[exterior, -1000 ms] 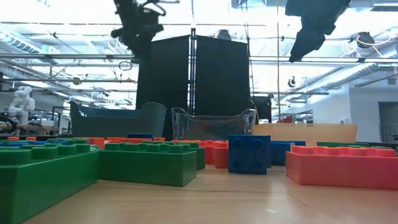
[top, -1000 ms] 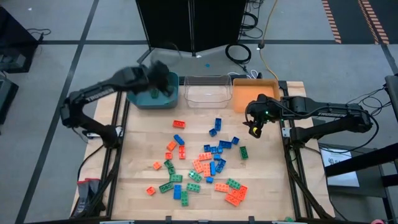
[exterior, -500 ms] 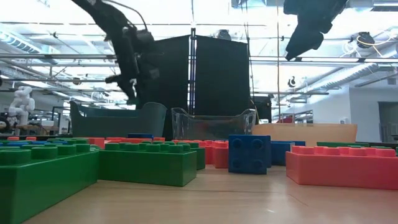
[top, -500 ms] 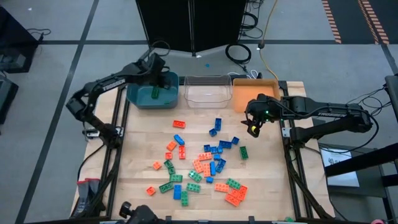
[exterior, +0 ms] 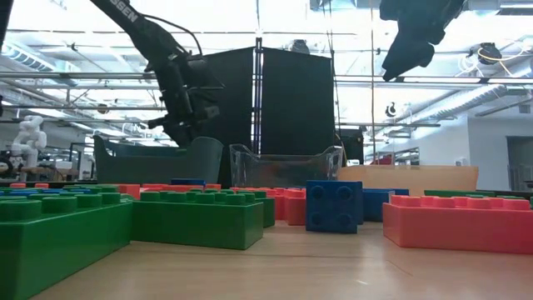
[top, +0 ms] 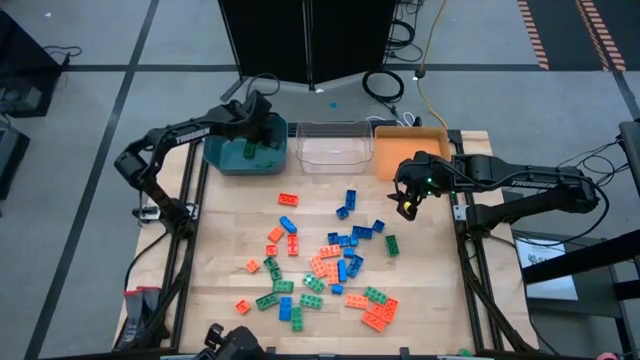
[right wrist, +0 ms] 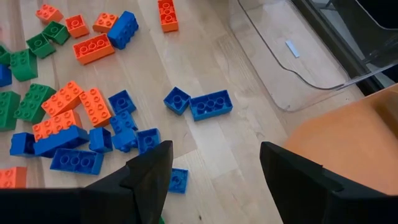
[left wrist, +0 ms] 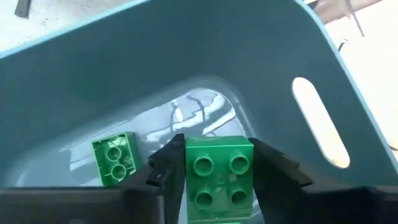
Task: Sort blocks
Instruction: Put the green game piece into the blue bin
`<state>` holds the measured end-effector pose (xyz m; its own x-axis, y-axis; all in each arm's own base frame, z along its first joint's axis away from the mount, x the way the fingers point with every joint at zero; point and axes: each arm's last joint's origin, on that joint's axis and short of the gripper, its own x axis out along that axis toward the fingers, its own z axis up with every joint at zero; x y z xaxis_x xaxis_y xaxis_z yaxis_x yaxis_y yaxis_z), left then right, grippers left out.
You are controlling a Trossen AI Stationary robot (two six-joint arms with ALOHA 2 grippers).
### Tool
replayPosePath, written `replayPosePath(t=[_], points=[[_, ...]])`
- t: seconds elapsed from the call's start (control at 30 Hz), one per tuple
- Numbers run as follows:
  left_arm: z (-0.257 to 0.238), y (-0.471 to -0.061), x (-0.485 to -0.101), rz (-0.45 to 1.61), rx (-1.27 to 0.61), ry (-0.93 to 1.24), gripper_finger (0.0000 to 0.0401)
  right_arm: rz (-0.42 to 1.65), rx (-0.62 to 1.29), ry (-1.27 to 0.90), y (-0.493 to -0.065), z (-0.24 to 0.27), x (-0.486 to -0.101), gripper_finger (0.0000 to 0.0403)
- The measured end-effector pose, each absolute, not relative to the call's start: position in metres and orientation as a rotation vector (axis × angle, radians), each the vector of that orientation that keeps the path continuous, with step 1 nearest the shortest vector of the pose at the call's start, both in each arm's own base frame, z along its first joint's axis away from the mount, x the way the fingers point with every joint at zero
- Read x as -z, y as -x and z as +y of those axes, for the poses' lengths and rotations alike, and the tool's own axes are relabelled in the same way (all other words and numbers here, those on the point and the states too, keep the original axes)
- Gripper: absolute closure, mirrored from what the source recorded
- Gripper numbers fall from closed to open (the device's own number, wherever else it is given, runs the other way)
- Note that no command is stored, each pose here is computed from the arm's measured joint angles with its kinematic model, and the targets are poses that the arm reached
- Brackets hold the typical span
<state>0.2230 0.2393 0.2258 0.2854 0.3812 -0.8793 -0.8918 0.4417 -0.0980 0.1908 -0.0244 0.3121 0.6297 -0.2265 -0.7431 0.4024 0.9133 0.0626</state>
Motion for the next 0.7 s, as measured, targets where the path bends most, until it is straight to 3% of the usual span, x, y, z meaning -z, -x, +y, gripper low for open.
replayPosePath(t=[0.17, 0.3, 0.43, 0.7], points=[[0.239, -0.222, -0.225, 0.924, -0.942, 0.677, 0.0149, 0.815, 0.361, -0.226, -0.191, -0.024, -0.312, 0.0163], [0.238, -0.222, -0.225, 0.936, -0.929, 0.659, 0.0112, 0.815, 0.361, -0.226, -0.191, -0.024, -0.312, 0.0163], [0.231, -0.225, -0.243, 0.905, -0.859, 0.617, 0.0111, 0.815, 0.361, -0.226, -0.191, -0.024, -0.312, 0.0163], [0.149, -0.226, -0.342, 0.667, -0.568, 0.354, 0.0139, 0.796, 0.359, -0.227, -0.192, -0.025, -0.313, 0.0163]])
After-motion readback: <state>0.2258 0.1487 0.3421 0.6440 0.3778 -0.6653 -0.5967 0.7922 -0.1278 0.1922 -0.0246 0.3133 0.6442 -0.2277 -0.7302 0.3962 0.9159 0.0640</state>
